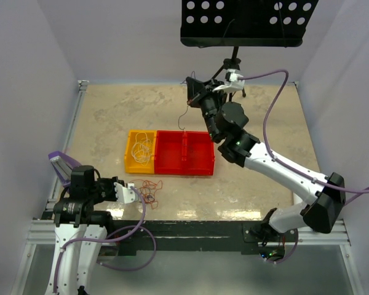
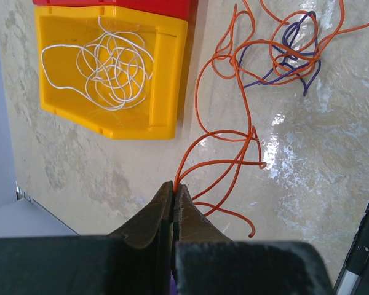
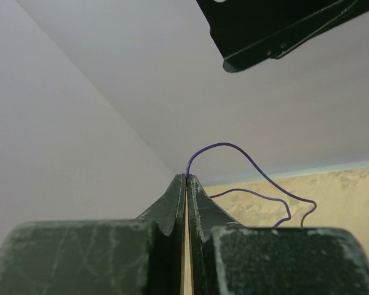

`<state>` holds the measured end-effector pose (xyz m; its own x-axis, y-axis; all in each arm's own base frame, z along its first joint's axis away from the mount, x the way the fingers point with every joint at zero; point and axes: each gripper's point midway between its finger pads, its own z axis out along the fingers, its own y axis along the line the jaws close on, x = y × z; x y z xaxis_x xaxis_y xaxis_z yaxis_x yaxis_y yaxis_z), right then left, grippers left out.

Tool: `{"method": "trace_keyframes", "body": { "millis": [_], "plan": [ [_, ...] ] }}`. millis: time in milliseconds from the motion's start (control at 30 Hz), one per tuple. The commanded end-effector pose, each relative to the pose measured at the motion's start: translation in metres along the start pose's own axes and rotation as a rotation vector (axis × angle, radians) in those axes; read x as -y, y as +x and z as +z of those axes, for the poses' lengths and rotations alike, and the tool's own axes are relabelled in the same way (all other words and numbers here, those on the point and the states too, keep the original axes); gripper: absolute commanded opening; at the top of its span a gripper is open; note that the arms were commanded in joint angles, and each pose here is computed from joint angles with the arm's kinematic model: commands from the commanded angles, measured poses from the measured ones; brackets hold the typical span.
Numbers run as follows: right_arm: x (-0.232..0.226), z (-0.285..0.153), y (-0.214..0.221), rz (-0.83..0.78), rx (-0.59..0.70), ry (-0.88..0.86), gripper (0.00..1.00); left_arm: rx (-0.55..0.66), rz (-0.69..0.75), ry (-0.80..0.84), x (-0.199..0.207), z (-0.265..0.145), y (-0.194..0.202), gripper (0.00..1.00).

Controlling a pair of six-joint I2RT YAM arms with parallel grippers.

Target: Untangle the cables

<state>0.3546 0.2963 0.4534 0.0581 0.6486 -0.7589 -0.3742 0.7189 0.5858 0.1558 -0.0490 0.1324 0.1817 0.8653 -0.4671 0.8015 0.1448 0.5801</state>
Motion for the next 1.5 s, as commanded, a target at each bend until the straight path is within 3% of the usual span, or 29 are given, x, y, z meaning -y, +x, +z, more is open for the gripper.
{"method": "trace_keyframes", "body": {
  "millis": [0,200,433,633,1033,1267,1467],
  "plan": [
    [0.007,-0.015,-0.016,0.045,0.025,0.015,0.0,0.018,-0.002,-0.005,-0.001,0.003,-0.003,0.0],
    [0.039,-0.04,-0.015,0.057,0.016,0.097,0.0,0.016,-0.002,-0.001,0.001,0.002,-0.003,0.0],
    [0.051,-0.079,-0.067,0.087,0.103,0.104,0.0,0.022,0.003,0.001,0.0,0.002,-0.004,0.0],
    [0.055,-0.085,-0.075,0.069,0.098,0.124,0.0,0.033,0.003,-0.003,-0.003,0.0,-0.008,0.0],
    [0.054,-0.064,0.002,-0.018,-0.081,0.087,0.0,0.022,0.003,-0.007,-0.004,-0.003,-0.007,0.0],
    [0.099,-0.074,0.058,-0.045,-0.188,0.233,0.0,0.025,0.0,-0.004,-0.003,-0.002,-0.007,0.0],
    [0.129,-0.095,0.068,-0.061,-0.206,0.321,0.0,0.024,0.001,-0.002,-0.001,0.0,-0.006,0.0]
  ]
}}
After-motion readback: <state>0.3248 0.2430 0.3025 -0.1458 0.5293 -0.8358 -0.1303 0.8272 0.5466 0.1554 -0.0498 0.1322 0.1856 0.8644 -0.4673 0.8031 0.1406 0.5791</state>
